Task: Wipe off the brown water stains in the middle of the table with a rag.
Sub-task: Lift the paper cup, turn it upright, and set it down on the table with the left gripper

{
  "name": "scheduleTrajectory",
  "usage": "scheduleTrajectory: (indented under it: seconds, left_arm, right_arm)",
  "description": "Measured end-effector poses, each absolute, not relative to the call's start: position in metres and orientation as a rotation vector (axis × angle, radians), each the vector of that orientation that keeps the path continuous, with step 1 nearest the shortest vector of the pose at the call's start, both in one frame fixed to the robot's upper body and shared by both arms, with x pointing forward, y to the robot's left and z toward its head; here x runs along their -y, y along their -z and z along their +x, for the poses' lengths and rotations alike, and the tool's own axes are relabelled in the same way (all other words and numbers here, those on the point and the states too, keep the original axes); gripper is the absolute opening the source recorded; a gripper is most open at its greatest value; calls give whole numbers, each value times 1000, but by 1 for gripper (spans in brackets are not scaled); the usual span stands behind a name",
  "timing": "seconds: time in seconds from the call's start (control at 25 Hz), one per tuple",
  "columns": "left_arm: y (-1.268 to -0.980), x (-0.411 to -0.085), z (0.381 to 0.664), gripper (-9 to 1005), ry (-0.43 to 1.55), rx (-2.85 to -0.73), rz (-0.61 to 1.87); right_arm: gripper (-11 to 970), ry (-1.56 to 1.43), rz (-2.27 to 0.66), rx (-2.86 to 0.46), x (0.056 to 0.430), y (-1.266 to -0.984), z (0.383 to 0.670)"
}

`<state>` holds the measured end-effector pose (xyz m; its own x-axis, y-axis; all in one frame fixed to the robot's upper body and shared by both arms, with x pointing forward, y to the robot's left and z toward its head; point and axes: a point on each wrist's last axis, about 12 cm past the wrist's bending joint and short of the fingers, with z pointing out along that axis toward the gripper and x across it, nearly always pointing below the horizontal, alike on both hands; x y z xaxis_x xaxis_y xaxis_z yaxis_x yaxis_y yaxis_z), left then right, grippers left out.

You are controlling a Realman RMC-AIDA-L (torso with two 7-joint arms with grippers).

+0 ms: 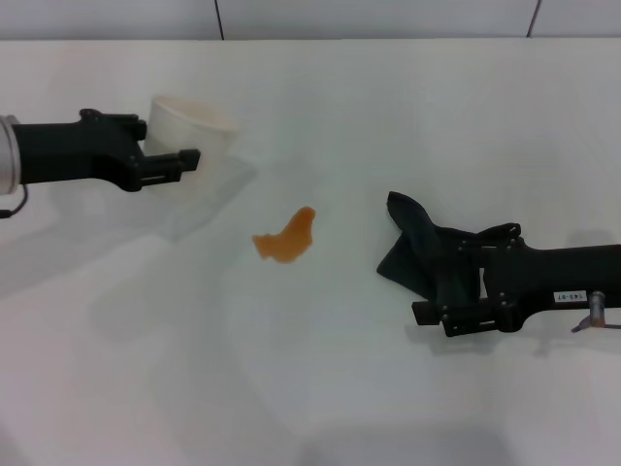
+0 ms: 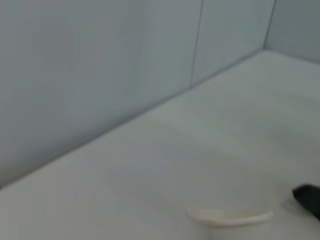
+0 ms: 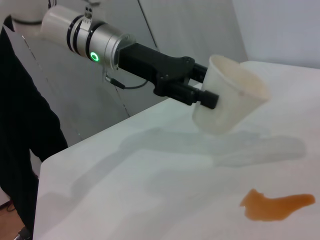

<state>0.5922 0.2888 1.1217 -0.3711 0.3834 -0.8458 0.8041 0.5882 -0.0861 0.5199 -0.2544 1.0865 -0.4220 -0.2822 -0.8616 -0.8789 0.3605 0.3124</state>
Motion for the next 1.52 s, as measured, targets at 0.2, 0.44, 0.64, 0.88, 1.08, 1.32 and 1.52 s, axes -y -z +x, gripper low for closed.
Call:
scheduleTrajectory:
  seconds: [0.2, 0.44, 0.64, 0.88, 1.08, 1.32, 1.52]
  left_arm:
    - [-1107, -281, 589, 554, 657, -1910, 923]
    - [-1085, -270, 582, 554, 661, -1892, 929]
    - [-1076, -272, 575, 555, 664, -1868, 911]
    - [-1071, -277, 572, 555, 643, -1885, 896]
    - [-1069, -284, 571, 555, 608, -1901, 874]
    - [-1067, -290, 570, 557, 568, -1917, 873]
    - [-1064, -290, 570, 558, 535, -1942, 894]
  right_arm:
    - [856, -1047, -1014, -1902, 255, -1086, 519]
    - [856, -1055, -1016, -1904, 255, -1086, 519]
    - [856, -1067, -1014, -1916, 254, -1085, 517]
    - [856, -1071, -1018, -1933, 254, -1084, 517]
    - [856, -1074, -1020, -1933, 254, -1084, 516]
    - [856, -1079, -1019, -1935, 253, -1085, 517]
    - [856, -1080, -1020, -1934, 252, -1085, 518]
